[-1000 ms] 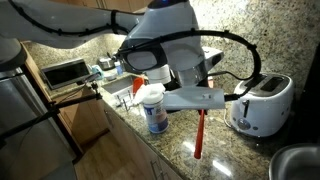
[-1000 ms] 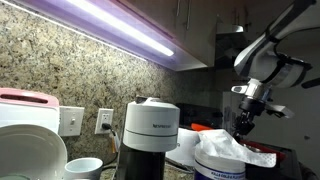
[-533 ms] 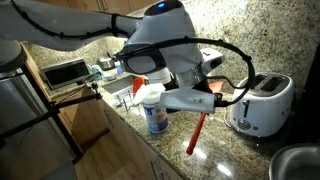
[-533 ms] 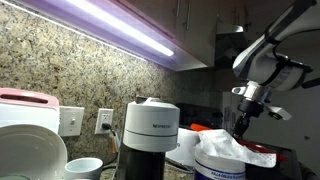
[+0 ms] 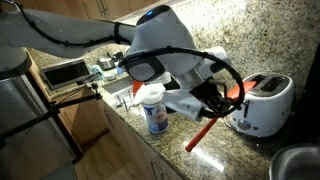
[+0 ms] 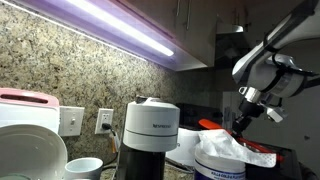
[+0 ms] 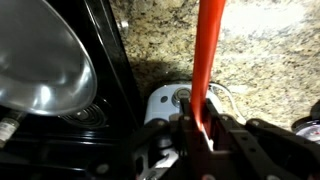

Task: Pick up the paper towel and wipe the door handle of the cabinet. Pick up the orange spoon and move it to the right.

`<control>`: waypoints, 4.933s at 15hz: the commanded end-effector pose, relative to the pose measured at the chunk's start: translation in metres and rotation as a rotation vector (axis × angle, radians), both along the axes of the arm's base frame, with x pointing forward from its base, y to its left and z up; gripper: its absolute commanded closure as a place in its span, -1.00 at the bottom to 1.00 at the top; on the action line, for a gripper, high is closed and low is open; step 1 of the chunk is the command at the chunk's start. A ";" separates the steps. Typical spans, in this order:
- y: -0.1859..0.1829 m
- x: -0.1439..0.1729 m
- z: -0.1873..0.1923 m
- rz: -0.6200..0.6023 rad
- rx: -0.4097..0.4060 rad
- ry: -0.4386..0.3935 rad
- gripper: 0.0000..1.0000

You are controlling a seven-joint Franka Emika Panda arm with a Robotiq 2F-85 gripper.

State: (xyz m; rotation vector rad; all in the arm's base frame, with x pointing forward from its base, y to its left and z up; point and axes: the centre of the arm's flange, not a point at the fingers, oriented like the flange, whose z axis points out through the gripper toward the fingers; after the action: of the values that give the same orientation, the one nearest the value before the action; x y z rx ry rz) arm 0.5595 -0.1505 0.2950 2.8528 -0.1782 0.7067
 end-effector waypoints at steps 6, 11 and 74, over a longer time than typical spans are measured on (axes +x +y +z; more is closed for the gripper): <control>-0.073 -0.034 -0.015 -0.442 0.077 -0.056 0.92; -0.081 -0.040 -0.017 -0.417 0.074 -0.058 0.69; -0.181 0.019 -0.012 -0.773 0.368 0.419 0.92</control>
State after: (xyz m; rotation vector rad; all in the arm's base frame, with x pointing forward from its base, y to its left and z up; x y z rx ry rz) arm 0.5595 -0.3188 0.2702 2.6813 -1.3743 -0.0604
